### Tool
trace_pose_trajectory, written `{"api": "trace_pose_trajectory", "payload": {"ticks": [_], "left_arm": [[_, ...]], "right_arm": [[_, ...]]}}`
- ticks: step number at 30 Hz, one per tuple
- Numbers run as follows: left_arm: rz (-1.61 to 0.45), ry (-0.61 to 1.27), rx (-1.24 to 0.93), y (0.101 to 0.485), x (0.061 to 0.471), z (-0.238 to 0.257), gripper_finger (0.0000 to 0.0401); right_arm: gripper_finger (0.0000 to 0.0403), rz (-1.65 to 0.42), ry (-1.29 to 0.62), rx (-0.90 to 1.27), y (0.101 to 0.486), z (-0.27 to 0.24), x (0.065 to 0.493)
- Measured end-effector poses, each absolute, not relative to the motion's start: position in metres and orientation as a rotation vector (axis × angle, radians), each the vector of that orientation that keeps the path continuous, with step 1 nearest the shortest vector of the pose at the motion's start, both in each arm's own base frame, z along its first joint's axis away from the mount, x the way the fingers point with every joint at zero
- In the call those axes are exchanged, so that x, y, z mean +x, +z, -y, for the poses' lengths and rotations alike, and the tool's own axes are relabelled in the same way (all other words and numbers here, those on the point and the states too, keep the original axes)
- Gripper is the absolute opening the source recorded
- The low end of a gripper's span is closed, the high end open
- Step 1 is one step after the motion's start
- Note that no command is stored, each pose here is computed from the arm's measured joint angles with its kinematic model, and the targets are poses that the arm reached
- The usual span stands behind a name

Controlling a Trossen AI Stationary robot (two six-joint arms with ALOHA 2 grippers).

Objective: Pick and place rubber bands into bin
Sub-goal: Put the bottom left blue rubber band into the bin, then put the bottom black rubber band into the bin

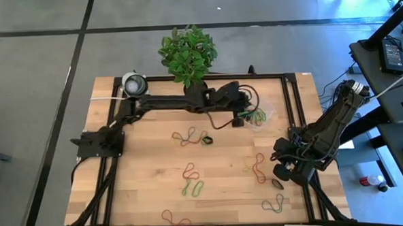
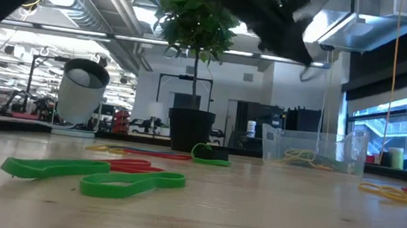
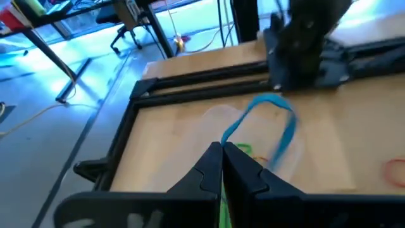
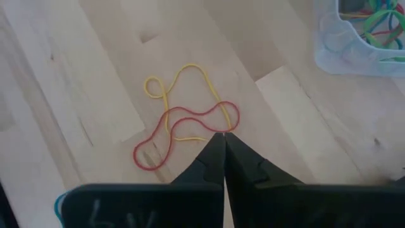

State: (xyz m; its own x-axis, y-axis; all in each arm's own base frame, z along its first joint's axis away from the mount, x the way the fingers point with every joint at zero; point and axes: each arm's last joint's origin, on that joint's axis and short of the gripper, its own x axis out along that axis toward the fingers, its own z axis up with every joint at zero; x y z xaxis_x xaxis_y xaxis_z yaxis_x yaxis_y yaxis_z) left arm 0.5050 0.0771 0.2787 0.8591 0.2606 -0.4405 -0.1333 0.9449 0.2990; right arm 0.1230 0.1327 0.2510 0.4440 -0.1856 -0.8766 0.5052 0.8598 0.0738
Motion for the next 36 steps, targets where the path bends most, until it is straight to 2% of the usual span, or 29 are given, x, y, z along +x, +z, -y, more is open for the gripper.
{"api": "trace_pose_trajectory", "payload": {"ticks": [6, 10, 20, 23, 27, 31, 36], "left_arm": [[-0.556, 0.24, 0.284, 0.225, 0.53, -0.106, 0.0002], [-0.596, 0.302, 0.236, 0.203, 0.535, -0.124, 0.0007], [-0.745, 0.263, 0.148, 0.185, 0.525, -0.134, 0.0105], [-0.729, 0.274, 0.106, 0.191, 0.525, -0.128, 0.0124], [-0.685, 0.267, 0.057, 0.219, 0.522, -0.109, 0.0128], [-0.722, 0.237, 0.023, 0.244, 0.511, -0.084, 0.0111], [-0.745, 0.211, -0.057, 0.279, 0.493, -0.05, 0.0067]], "right_arm": [[0.0004, -1.02, -0.466, 0.377, 0.251, -0.13, 0.126], [0.0004, -1.013, -0.484, 0.41, 0.251, -0.13, 0.126], [0.0004, -1.013, -0.483, 0.411, 0.251, -0.13, 0.126], [0.0004, -1.013, -0.483, 0.41, 0.251, -0.13, 0.126], [0.0004, -1.014, -0.483, 0.409, 0.251, -0.13, 0.126], [0.0004, -1.01, -0.477, 0.418, 0.251, -0.131, 0.126], [0.0004, -1.01, -0.474, 0.419, 0.251, -0.131, 0.126]]}}
